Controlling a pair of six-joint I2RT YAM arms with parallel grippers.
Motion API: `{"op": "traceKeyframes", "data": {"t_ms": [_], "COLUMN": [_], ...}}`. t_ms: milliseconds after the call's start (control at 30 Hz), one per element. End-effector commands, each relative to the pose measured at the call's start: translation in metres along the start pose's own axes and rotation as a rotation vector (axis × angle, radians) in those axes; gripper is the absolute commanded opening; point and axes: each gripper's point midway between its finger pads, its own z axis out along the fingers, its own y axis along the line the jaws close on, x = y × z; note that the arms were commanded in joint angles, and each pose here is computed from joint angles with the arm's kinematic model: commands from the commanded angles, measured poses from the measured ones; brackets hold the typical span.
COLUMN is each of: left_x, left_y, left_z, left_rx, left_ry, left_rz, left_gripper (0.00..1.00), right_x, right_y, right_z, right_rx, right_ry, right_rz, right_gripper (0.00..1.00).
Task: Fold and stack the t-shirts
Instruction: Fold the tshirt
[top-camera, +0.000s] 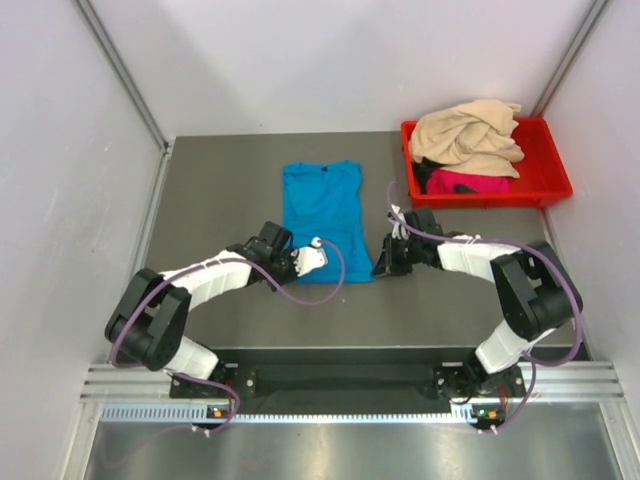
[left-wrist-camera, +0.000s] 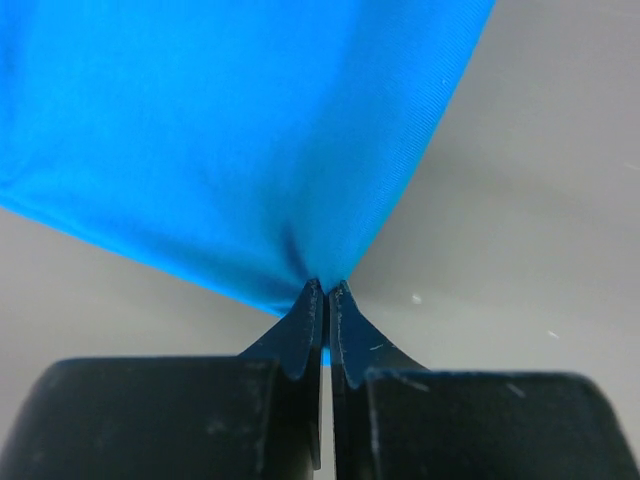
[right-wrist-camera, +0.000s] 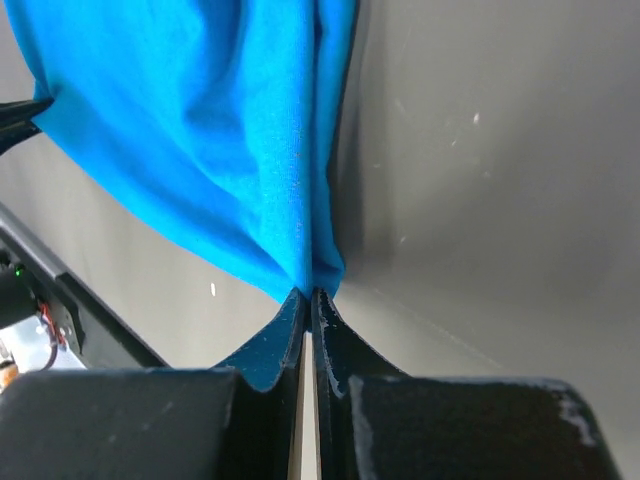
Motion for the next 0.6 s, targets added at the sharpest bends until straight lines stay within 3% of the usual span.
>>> {"op": "traceKeyframes", "data": {"t_ms": [0, 67, 100, 133, 200, 233, 300, 433, 567], "left_x": [0.027, 0.027, 0.024, 0.021, 0.020, 0.013, 0.004, -0.032, -0.045], "left_y": [-0.032, -0.042, -0.051, -0.055, -0.059, -0.050, -0.034, 0.039, 0.099], "left_z": [-0.011, -0.015, -0.017, -0.020, -0.026, -0.030, -0.035, -0.058, -0.057], "left_rx": [0.120, 0.167, 0.213, 0.239, 0.261, 0.225, 0.162, -0.035, -0.181], "left_ry": [0.086, 0.098, 0.086, 0.086, 0.089, 0.078, 0.061, -0.088, -0.237], "left_rz": [-0.019, -0.028, -0.030, -0.028, -0.047, -0.051, -0.097, -0.280, -0.553], "left_gripper": [0.00, 0.00, 0.00, 0.07, 0.35, 0.60, 0.74, 0.75, 0.65], "right_x": [0.007, 0.017, 0.020, 0.025, 0.027, 0.021, -0.007, -0.056, -0.103], "right_y": [0.004, 0.008, 0.010, 0.013, 0.018, 0.022, 0.028, 0.033, 0.033], "right_z": [-0.006, -0.003, -0.003, -0.004, -0.008, -0.013, -0.021, -0.024, -0.012], "right_rx": [-0.020, -0.028, -0.035, -0.043, -0.064, -0.064, -0.029, 0.040, 0.095], "right_ry": [0.010, 0.038, 0.045, 0.052, 0.051, 0.033, -0.040, -0.141, -0.240], "right_rz": [-0.035, -0.039, -0.038, -0.041, -0.042, -0.059, -0.110, -0.169, -0.183], "right_gripper": [0.00, 0.00, 0.05, 0.11, 0.31, 0.35, 0.45, 0.45, 0.40]}}
